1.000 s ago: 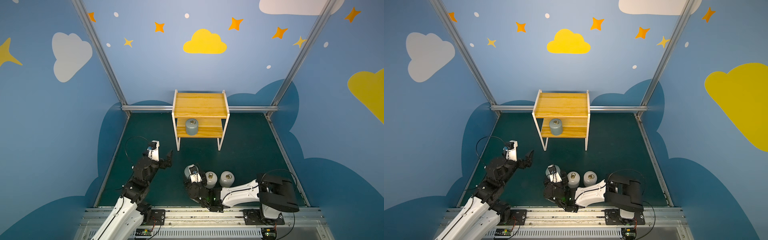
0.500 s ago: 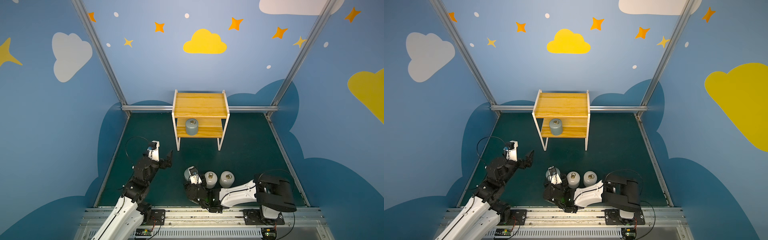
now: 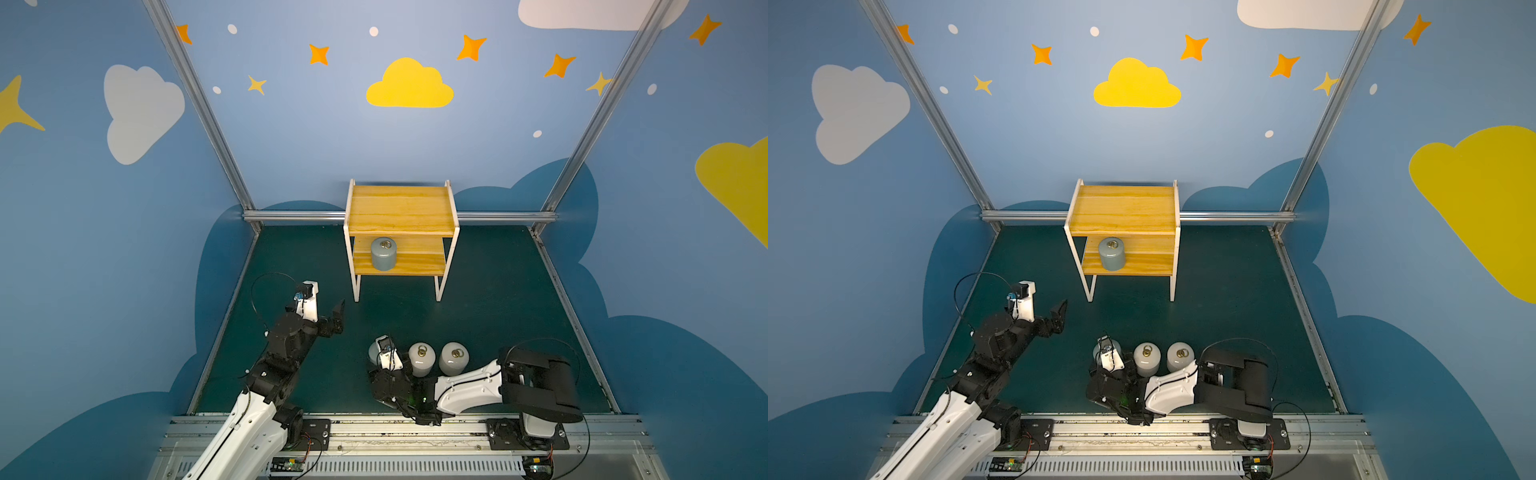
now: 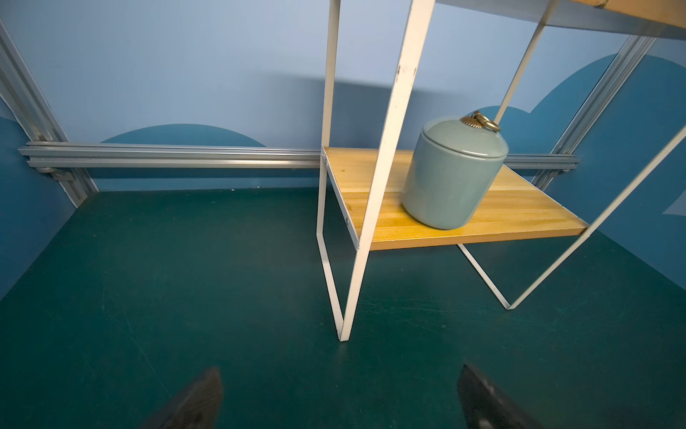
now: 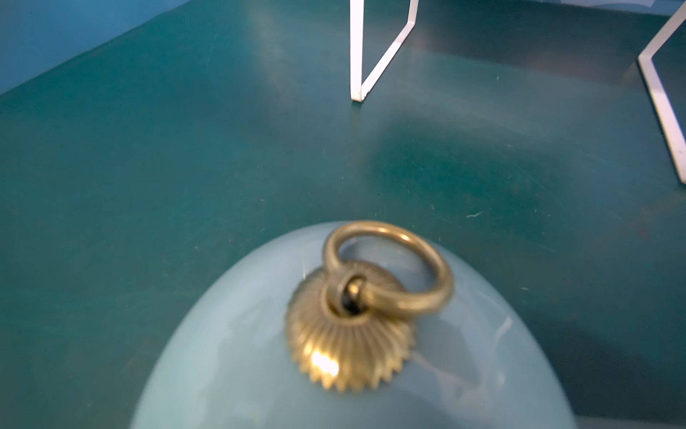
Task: Remove the tea canisters from the shelf
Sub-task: Place the tea canister at the center of the board.
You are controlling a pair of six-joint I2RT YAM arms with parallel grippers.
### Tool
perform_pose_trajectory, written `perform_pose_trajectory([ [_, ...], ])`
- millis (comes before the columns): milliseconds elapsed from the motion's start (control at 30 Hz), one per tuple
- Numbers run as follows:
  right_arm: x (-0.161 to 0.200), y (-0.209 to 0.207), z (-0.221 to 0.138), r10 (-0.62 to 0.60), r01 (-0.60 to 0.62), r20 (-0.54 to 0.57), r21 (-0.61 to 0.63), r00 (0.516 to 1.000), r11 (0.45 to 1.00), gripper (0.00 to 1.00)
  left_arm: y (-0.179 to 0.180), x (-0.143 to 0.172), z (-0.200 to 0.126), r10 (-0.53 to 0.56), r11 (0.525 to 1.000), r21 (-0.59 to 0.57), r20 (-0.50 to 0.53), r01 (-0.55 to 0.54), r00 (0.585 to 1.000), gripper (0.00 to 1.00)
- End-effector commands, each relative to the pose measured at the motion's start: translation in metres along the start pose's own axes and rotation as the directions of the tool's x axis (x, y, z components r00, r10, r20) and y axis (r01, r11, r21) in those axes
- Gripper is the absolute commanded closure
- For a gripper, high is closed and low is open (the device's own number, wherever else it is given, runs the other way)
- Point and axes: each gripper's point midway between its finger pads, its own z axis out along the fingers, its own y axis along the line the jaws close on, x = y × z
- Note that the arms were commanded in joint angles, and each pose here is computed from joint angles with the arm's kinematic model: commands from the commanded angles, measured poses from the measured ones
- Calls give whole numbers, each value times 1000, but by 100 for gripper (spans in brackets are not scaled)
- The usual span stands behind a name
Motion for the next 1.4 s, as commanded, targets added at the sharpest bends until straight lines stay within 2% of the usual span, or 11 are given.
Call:
perform_pose_trajectory([
  [0,-10,0,6,50,-50,22,19,999,999,40,0,-3,1,-10,1000,7,19,9,1000,0],
  [833,3,3,13,44,-43,-35,15,998,999,33,1,-3,1,-12,1000,9,21,12,1000,0],
  [1367,4,5,14,39,-38,-46,12,998,999,23,1,-3,1,-12,1000,8,25,12,1000,0],
])
